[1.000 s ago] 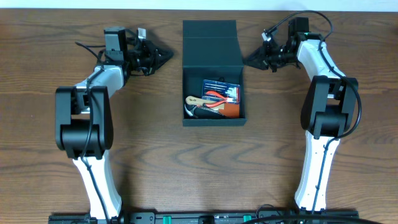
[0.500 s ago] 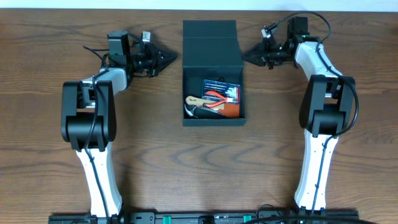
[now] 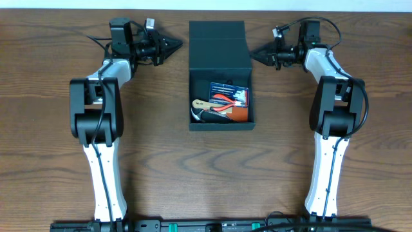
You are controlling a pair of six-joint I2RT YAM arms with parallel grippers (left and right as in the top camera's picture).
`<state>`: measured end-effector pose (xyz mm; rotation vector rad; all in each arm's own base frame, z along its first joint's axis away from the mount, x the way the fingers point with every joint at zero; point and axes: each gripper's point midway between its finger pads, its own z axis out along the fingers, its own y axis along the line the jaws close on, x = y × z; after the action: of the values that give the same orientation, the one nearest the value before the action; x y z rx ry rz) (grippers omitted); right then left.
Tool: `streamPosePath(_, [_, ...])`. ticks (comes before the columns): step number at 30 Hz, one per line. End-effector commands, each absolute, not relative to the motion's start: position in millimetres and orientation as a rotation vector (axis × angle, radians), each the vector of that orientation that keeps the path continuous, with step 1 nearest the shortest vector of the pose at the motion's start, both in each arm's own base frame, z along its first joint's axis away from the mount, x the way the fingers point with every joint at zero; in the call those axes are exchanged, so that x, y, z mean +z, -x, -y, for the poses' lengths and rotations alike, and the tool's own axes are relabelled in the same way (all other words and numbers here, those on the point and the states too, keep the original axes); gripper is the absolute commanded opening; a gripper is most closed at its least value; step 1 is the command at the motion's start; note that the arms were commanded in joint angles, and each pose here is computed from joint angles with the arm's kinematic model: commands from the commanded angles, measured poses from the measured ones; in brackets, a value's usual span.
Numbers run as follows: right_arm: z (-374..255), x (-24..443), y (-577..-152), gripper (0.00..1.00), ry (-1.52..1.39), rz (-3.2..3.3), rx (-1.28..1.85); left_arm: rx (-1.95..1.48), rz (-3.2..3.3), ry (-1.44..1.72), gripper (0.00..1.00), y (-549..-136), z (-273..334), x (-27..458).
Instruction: Pack container
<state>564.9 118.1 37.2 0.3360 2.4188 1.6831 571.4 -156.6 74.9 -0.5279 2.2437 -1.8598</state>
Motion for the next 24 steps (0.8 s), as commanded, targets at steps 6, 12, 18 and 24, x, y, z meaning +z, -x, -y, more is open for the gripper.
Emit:
streamPosePath(6, [-121,44,-561,0.01,-0.370,-2.390,1.811,-1.966,-2.277,0.579,0.05,-568,158,61])
streamPosePath(12, [-119,34,-557,0.01,-0.433,-2.436,1.784,-1.992,-2.303,0.590,0.06,-562,159,59])
streamPosePath(18, [-108,23,-553,0.01,-0.457,-2.469,1.733,-1.997,-2.307,0.569,0.05,-560,160,59])
streamPosePath(24, [-95,22,-555,0.01,-0.490,-2.456,1.723,-1.991,-2.304,0.544,0.06,-559,160,59])
